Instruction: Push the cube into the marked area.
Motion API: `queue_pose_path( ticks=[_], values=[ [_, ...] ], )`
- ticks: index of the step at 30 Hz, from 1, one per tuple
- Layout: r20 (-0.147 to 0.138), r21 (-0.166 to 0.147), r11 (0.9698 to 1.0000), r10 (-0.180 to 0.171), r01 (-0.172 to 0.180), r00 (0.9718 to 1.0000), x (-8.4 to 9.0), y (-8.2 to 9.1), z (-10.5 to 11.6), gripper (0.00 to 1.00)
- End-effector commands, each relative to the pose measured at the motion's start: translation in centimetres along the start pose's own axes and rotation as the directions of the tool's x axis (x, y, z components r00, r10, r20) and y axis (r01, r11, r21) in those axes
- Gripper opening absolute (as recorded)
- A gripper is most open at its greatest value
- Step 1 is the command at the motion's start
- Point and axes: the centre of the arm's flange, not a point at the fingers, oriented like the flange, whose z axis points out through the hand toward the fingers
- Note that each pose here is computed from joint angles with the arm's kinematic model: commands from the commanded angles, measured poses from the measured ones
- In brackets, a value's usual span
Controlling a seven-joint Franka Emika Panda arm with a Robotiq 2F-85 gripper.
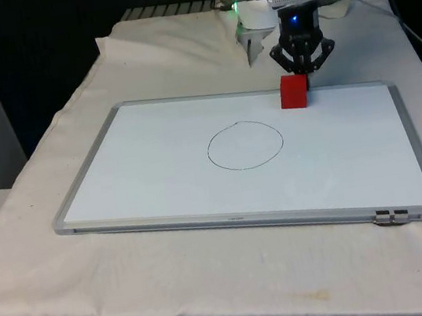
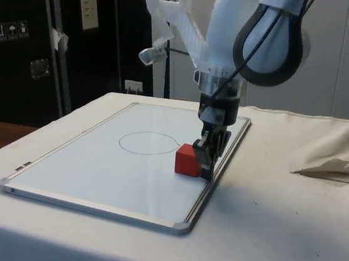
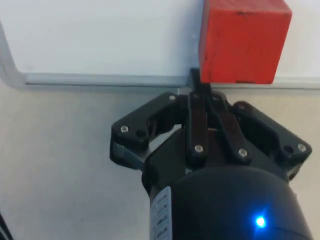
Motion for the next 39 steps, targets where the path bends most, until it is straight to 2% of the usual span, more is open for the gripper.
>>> queue_pose_path(
  ticks=[1, 6, 7, 8, 11, 12, 15, 18, 23, 25, 32, 39],
  values=[
    [-0.016, 0.001, 1.0, 0.0, 0.0, 0.9999, 0.3, 0.1, 0.0, 0.0],
    [-0.021, 0.001, 1.0, -0.001, 0.001, 0.9998, 0.6, 0.4, -0.3, 0.0],
    [-0.005, 0.0, 1.0, -0.001, 0.001, 1.0, 0.0, 0.0, 0.0, 0.0],
    [-0.022, 0.002, 1.0, -0.002, 0.002, 0.9998, 0.7, 0.5, -0.4, 0.0],
    [-0.025, 0.003, 1.0, -0.002, 0.003, 0.9997, 1.0, 0.7, -0.8, 0.0],
    [-0.004, 0.0, 1.0, -0.001, 0.001, 1.0, 0.0, 0.0, 0.0, 0.0],
    [-0.007, 0.001, 1.0, -0.001, 0.001, 1.0, 0.1, 0.0, -0.2, 0.0],
    [-0.024, 0.005, 1.0, 0.0, 0.0, 0.9997, 1.0, 0.4, -1.1, 0.0],
    [-0.032, 0.015, 0.9999, 0.006, -0.006, 0.9995, 1.7, 0.6, -2.0, 0.0],
    [-0.021, 0.009, 0.9999, 0.008, -0.008, 0.9998, 2.0, 0.9, -1.9, 0.0],
    [-0.02, 0.017, 0.9998, 0.008, -0.007, 0.9998, 2.5, 0.5, -2.1, 0.0],
    [-0.016, 0.004, 1.0, 0.008, -0.008, 0.9998, 2.7, 1.0, -1.4, 0.0]
  ],
)
